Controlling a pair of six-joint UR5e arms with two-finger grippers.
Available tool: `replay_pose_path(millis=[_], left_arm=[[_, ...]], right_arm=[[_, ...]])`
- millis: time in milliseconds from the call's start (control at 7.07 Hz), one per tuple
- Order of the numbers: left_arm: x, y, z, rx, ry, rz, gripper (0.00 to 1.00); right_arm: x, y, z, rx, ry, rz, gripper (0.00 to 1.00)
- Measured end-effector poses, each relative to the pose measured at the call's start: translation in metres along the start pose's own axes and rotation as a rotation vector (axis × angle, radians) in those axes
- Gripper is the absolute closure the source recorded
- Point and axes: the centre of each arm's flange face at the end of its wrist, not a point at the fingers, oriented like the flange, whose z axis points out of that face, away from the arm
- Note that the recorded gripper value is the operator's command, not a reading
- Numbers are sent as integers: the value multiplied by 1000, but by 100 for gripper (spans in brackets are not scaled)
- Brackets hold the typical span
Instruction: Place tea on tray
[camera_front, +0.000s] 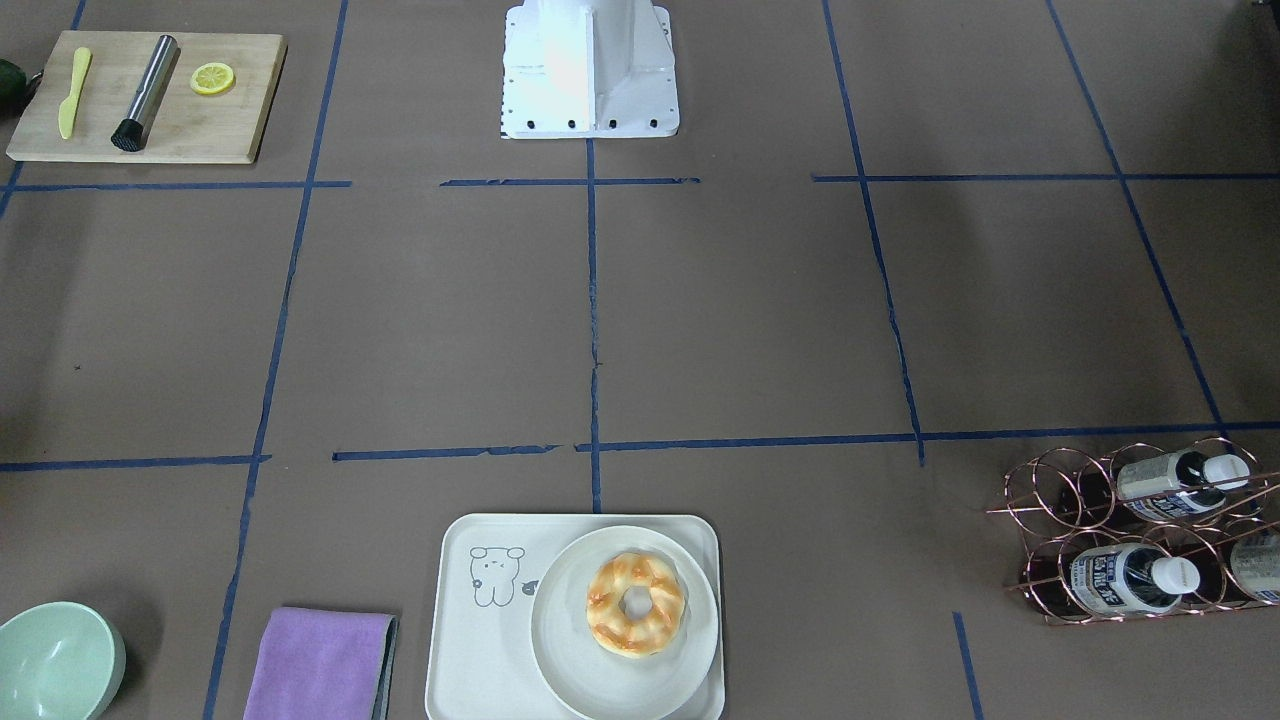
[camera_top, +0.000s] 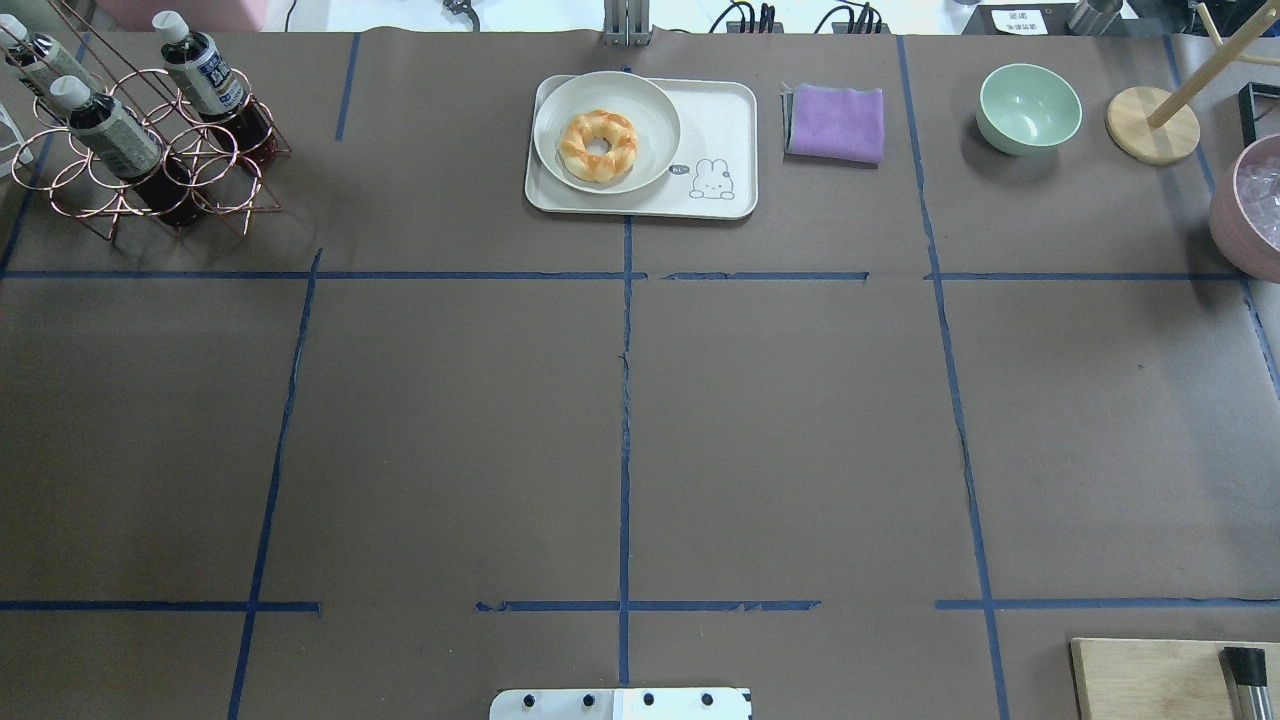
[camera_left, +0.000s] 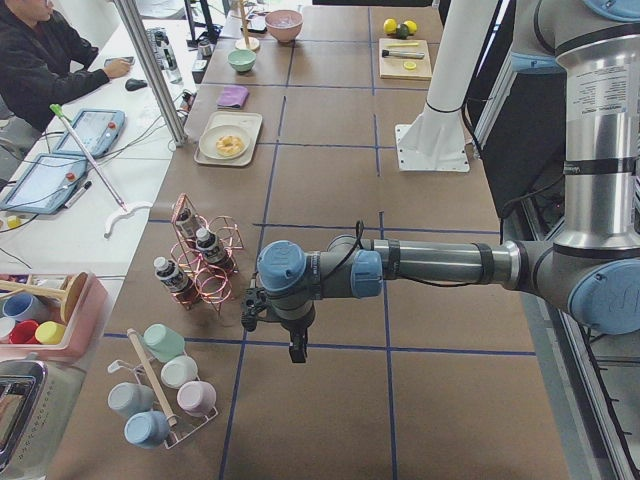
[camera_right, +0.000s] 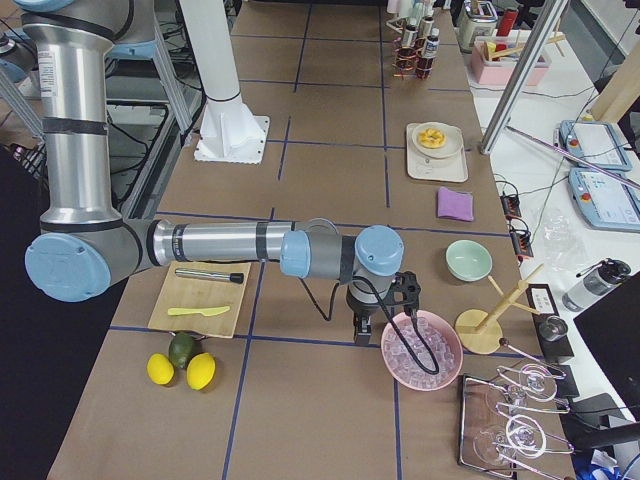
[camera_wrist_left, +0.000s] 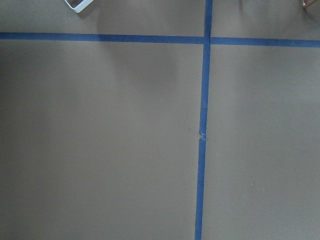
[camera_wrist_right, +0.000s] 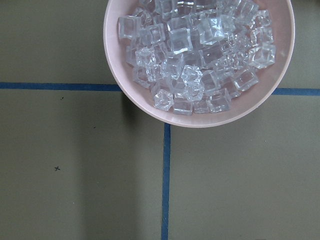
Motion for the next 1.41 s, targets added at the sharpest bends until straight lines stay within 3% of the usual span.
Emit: replay_pose_path(millis=[1415], left_arm=[[3,-5,-3,6,0,6,0]], right_arm=[[-4,-4,-4,7,-6,-2,0]])
